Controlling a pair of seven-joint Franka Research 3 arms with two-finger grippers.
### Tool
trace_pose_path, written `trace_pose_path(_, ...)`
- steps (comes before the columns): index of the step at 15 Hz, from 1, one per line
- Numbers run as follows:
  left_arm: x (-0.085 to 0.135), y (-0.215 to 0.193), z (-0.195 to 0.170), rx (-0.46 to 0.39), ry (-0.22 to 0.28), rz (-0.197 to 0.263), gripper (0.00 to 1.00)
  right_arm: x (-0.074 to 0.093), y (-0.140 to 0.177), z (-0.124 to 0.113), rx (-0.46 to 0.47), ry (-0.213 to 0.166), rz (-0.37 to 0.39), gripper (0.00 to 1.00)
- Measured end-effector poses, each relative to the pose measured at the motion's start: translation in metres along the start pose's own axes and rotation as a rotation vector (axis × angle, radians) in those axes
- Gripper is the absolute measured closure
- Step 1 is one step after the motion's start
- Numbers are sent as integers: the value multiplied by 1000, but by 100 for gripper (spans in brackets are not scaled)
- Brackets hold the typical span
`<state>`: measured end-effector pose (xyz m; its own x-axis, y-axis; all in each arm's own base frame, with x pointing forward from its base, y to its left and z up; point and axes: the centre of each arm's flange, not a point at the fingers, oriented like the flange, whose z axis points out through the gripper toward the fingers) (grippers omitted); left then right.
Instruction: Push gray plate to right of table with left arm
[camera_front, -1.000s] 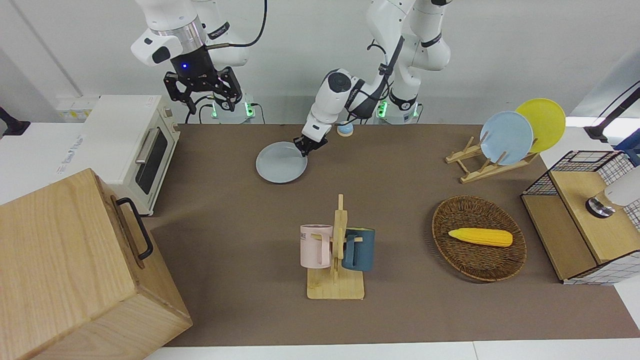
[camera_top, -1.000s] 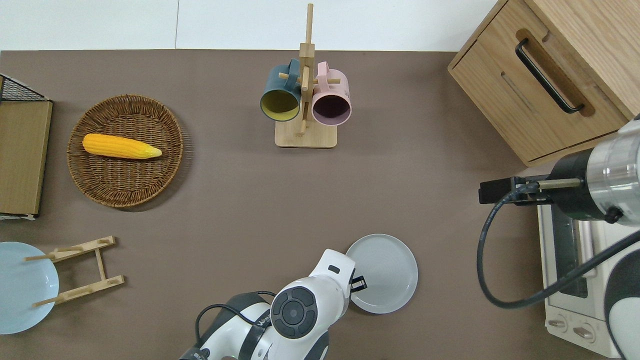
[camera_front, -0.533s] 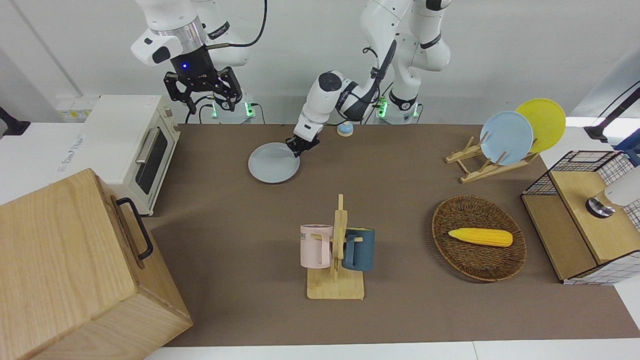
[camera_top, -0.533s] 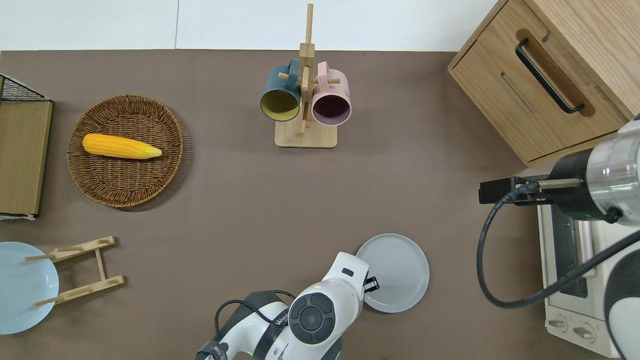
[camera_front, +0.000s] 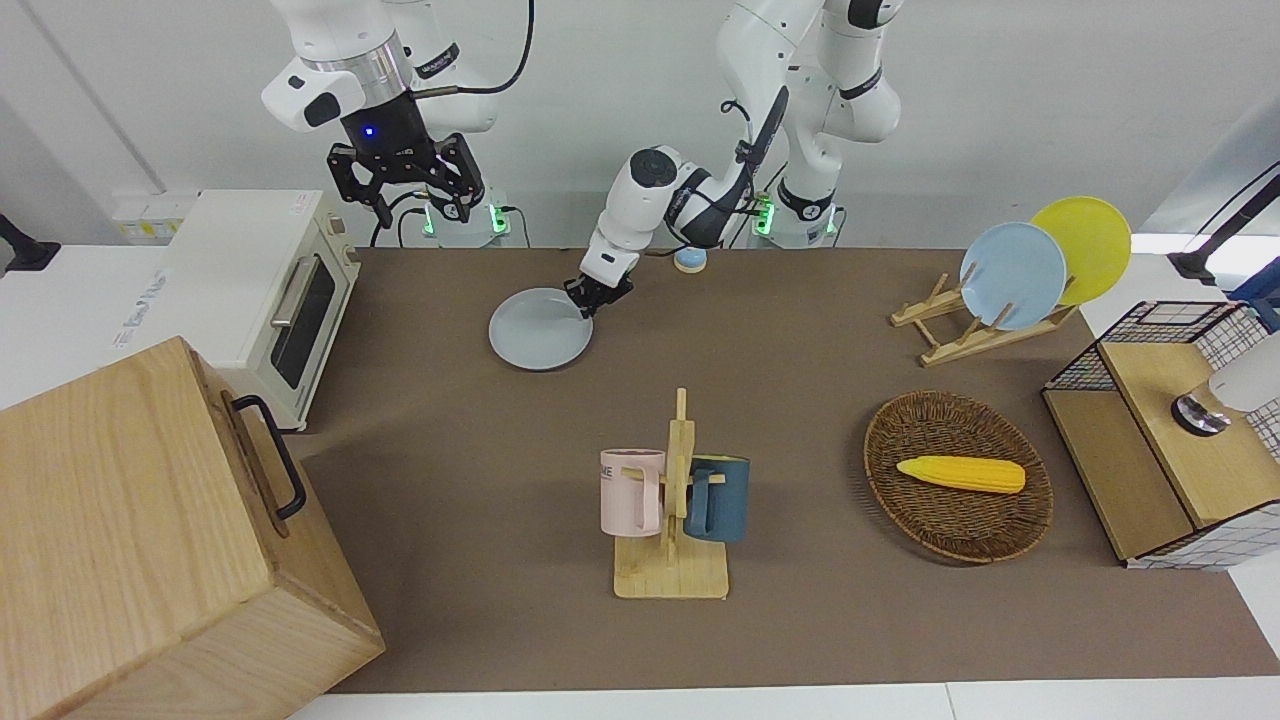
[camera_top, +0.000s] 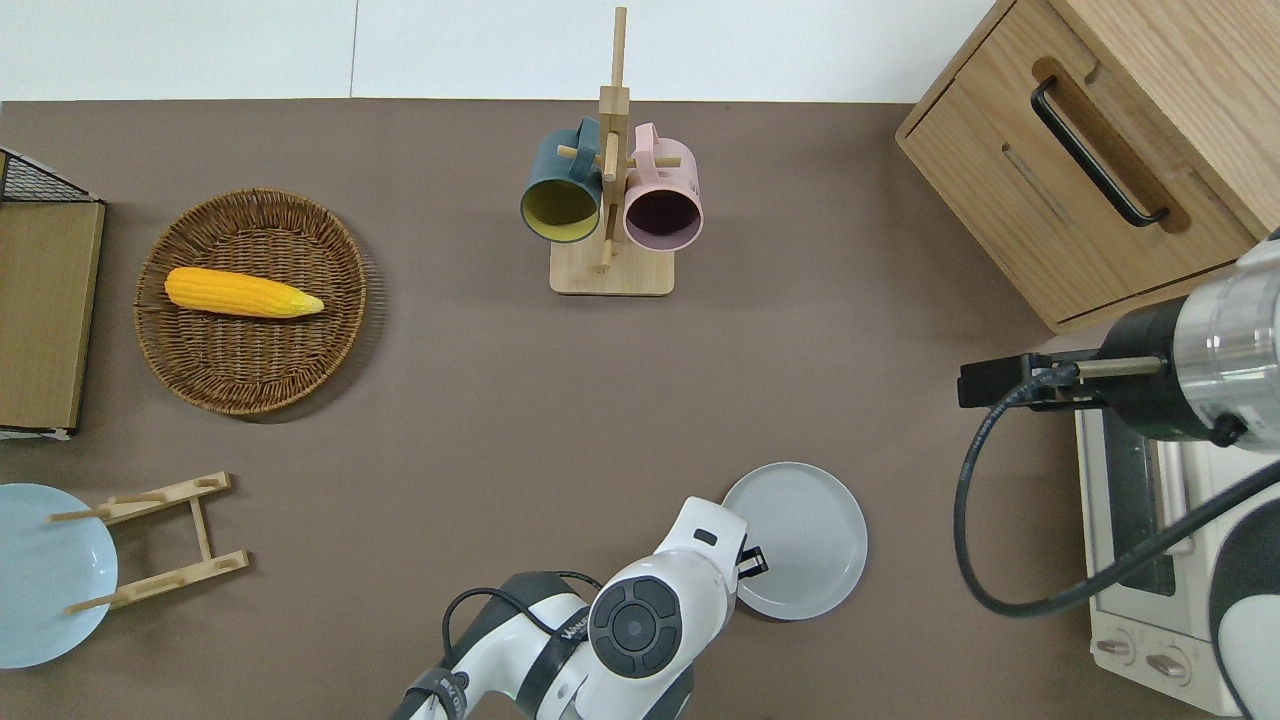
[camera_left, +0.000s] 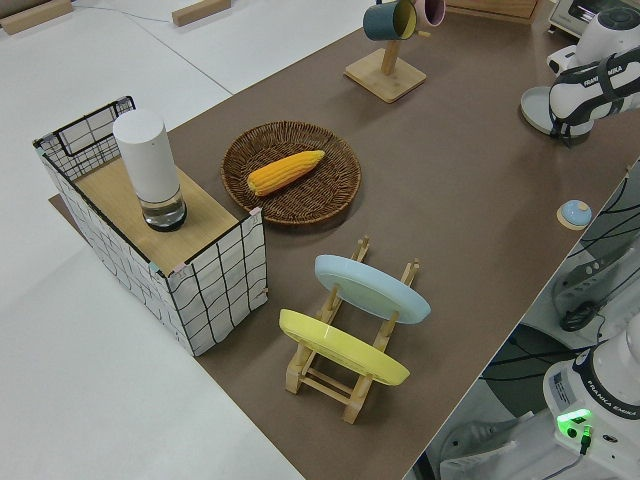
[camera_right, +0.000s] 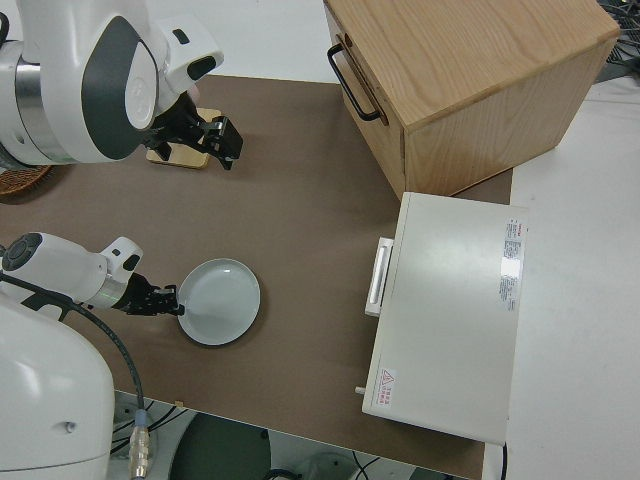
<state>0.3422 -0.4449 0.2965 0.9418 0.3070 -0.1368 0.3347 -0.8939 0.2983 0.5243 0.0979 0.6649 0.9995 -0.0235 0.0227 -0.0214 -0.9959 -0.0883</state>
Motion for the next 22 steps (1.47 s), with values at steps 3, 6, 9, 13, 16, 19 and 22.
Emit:
trace_pose_path(3, 1, 1, 0, -1, 1, -24, 56, 0, 0, 0, 0, 0, 0, 0)
trace_pose_path(6, 1, 2, -1, 5, 14, -28, 43, 0, 0, 0, 0, 0, 0, 0)
trace_pose_path(9, 4, 13, -11, 57, 20, 4, 22, 0, 0, 0, 0, 0, 0, 0)
trace_pose_path(13, 35, 16, -49, 92, 52, 55, 1, 0, 0, 0, 0, 0, 0, 0)
trace_pose_path(16, 69, -5, -101, 151, 58, 141, 1, 0, 0, 0, 0, 0, 0, 0)
trace_pose_path(19, 102, -34, -152, 188, 73, 160, 1, 0, 0, 0, 0, 0, 0, 0)
trace_pose_path(22, 139, -73, -178, 235, 40, 184, 1, 0, 0, 0, 0, 0, 0, 0)
